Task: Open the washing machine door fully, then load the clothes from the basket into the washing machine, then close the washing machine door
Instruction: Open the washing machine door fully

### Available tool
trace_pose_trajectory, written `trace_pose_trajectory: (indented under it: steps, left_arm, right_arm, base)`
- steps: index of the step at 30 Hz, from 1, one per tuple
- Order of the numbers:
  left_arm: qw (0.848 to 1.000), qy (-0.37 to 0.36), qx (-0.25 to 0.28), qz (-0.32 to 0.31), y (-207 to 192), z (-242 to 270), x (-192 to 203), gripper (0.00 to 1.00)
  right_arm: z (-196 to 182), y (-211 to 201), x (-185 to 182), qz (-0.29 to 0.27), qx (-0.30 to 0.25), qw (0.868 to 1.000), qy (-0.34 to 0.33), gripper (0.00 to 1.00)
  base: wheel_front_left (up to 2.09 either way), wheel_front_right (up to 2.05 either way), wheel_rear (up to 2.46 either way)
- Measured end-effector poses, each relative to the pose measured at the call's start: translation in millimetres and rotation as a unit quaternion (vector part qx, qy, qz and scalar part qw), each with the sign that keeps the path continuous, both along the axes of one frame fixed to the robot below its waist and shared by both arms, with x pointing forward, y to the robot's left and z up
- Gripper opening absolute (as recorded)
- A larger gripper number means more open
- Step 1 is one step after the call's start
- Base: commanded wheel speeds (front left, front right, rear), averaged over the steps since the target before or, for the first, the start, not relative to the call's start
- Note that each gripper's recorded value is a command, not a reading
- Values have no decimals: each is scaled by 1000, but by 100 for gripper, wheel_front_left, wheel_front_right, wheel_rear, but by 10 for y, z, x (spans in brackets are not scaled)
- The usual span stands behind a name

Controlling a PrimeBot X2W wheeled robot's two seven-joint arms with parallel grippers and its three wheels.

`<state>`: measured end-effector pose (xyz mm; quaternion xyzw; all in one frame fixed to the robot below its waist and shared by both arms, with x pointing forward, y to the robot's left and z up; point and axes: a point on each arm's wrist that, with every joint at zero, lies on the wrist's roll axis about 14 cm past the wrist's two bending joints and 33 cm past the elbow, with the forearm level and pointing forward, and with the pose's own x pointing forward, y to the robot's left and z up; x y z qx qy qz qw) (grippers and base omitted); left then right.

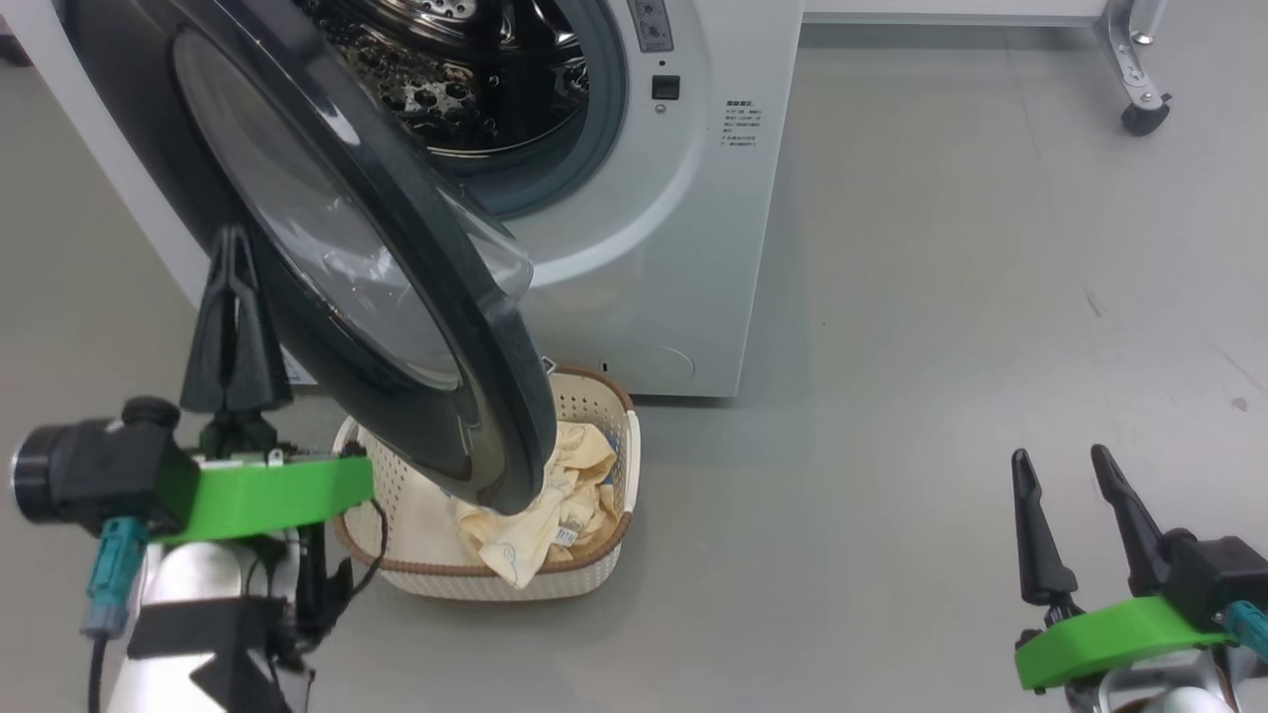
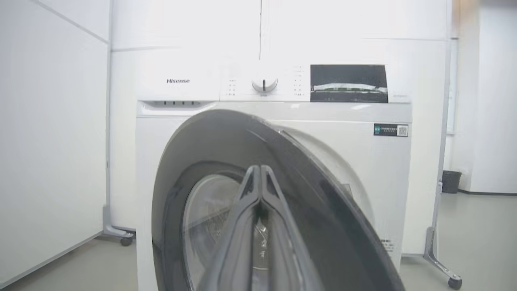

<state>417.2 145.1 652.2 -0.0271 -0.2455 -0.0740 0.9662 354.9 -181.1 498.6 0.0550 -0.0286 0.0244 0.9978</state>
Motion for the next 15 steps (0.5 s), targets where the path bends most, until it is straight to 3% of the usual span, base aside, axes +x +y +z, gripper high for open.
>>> trace_pose_trajectory:
  steps: [7, 15]
  left_arm:
    - [990, -130, 10, -60, -385, 813, -220, 0]
    - [979, -102, -3, -175, -1013, 770, -332, 0]
  right_arm:
    - [-12, -4, -9, -1, 0, 1000, 2, 100]
    - [-36, -56, -55, -10, 5, 1000, 6, 100]
  base:
    - [0, 0, 0]
    - [0, 0, 0]
